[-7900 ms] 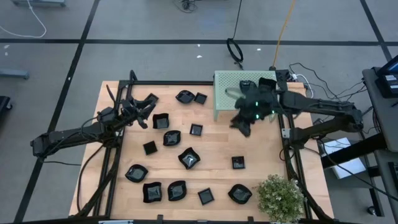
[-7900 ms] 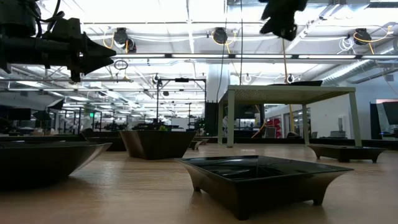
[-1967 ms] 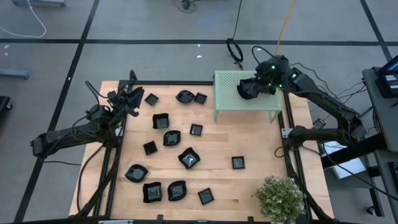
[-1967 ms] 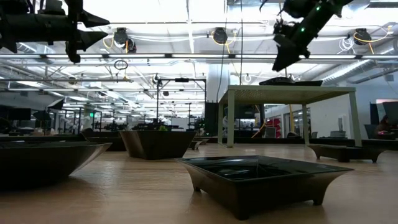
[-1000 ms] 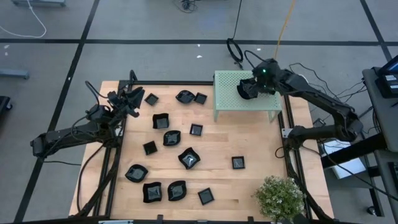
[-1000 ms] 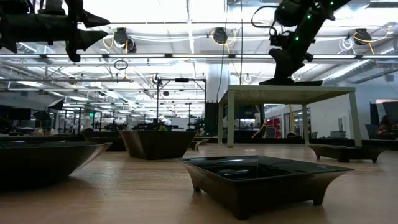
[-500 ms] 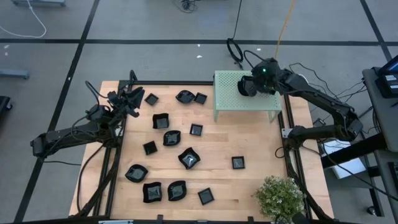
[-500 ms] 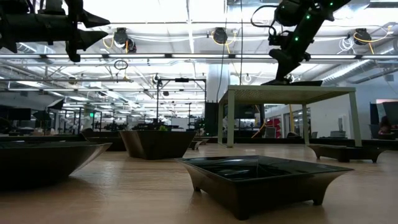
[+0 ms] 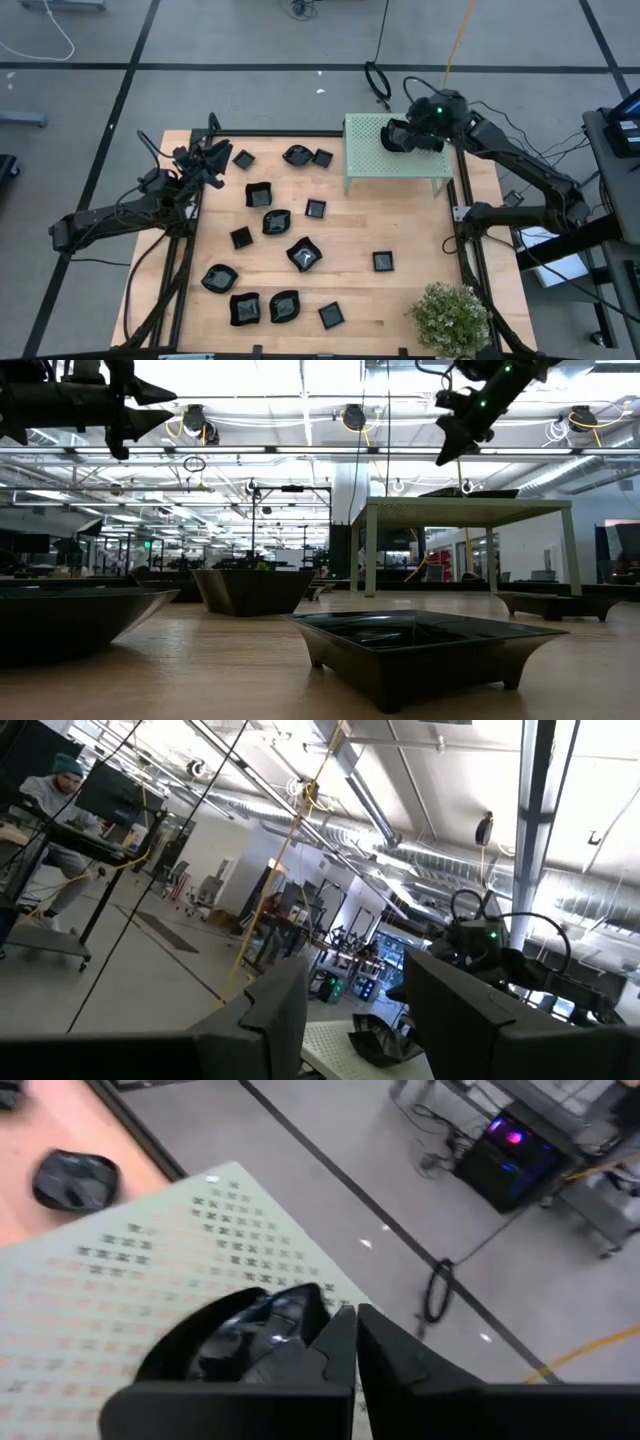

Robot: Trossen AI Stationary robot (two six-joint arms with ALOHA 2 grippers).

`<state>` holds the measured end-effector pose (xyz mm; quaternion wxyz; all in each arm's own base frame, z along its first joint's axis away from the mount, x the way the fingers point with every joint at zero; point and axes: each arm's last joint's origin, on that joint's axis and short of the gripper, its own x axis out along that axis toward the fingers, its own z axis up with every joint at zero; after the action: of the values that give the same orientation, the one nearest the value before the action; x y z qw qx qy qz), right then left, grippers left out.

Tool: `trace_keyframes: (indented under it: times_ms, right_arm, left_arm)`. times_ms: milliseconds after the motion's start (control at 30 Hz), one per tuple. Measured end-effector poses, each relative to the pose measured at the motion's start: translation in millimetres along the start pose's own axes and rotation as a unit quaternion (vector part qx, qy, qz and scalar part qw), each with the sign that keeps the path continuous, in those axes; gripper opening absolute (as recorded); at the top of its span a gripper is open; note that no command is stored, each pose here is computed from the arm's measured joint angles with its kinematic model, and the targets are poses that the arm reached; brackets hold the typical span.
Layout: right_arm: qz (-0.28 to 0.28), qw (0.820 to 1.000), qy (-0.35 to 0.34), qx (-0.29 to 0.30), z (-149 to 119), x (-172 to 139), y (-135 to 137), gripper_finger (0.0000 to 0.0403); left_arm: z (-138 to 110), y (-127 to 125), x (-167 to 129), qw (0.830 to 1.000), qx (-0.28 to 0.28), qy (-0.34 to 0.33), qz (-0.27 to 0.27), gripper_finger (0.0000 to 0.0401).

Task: Pick & Place Mini shaped plates
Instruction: Stack the leaf-shaped plate on top of the leaf-shaped plate on the shelf

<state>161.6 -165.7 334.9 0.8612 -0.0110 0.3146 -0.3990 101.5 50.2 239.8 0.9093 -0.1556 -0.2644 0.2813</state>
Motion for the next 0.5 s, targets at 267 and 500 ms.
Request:
trace_keyframes:
  times_ms: [267, 500]
  right_arm:
    - [-0.026, 0.993, 0.018, 0.111, -5, 6, -14, 0.0043]
    - [-0.019, 0.974, 0.049, 0.220, -13, 22, -22, 0.0160]
  left_arm:
    - [0, 0, 0, 1.000, -0.007, 0.000, 0.000, 0.0170]
    - [0, 0, 0, 1.000, -0.007, 0.000, 0.000, 0.0170]
